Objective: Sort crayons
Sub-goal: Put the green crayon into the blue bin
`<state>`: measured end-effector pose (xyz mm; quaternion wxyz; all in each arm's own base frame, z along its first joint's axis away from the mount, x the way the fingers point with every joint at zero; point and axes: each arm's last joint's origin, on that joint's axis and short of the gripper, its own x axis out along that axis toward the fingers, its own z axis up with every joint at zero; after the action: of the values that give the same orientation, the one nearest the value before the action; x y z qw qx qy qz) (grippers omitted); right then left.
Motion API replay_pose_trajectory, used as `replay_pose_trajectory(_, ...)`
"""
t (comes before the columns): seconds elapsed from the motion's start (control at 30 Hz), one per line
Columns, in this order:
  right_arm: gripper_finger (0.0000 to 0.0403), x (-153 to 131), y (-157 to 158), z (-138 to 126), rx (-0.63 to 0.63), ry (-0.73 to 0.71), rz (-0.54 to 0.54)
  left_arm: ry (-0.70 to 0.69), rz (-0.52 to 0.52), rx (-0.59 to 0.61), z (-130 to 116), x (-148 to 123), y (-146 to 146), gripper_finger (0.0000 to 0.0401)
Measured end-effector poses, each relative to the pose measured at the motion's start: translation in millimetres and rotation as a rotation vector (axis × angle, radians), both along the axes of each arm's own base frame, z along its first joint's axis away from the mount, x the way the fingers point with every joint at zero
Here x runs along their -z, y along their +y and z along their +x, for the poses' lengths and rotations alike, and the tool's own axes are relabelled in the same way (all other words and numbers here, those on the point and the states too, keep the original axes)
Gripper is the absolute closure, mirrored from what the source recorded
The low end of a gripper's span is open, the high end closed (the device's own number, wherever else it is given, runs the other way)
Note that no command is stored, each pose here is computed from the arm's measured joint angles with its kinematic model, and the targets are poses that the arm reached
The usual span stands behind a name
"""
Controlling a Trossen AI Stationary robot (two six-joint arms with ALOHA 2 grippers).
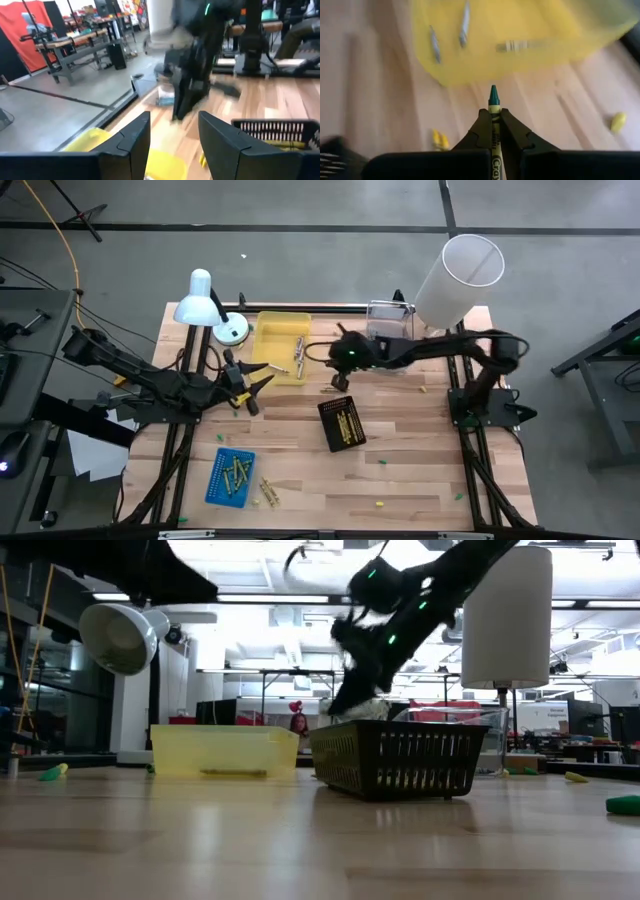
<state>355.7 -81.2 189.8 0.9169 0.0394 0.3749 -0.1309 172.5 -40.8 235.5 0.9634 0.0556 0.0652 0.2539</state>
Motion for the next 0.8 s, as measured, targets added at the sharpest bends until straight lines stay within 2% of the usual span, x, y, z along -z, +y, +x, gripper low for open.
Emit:
replay_pose_trajectory(0.13, 0.0402, -12.1, 15.4, -27.0, 0.010, -0.169, 0.011, 0.019, -0.021, -0.003, -1.1, 3.5, 0.1, 0.0247)
replay_pose_trajectory(0.37, 0.0402, 1.7, 50.9, -76.1, -0.004, -0.539, 0.105, 0.002, -0.049, 0.017, -0.2, 3.0, 0.5, 0.0247)
replay_pose_trajectory(0.5, 0.0402, 2.7, 66.1, -82.7, -0.068, -0.736, 0.114, -0.019, -0.064, 0.113, 4.6, 0.3, 3.0, 0.0247)
replay_pose_trajectory(0.67, 0.0402, -2.5, 81.2, -78.7, -0.169, -0.808, 0.026, 0.032, -0.058, 0.300, 11.8, 4.9, 3.7, 0.0247)
replay_pose_trajectory(0.8, 0.0402, -8.2, 91.6, -75.6, -0.224, -0.824, -0.010, 0.045, -0.061, 0.296, 14.3, 7.5, 5.8, 0.0247)
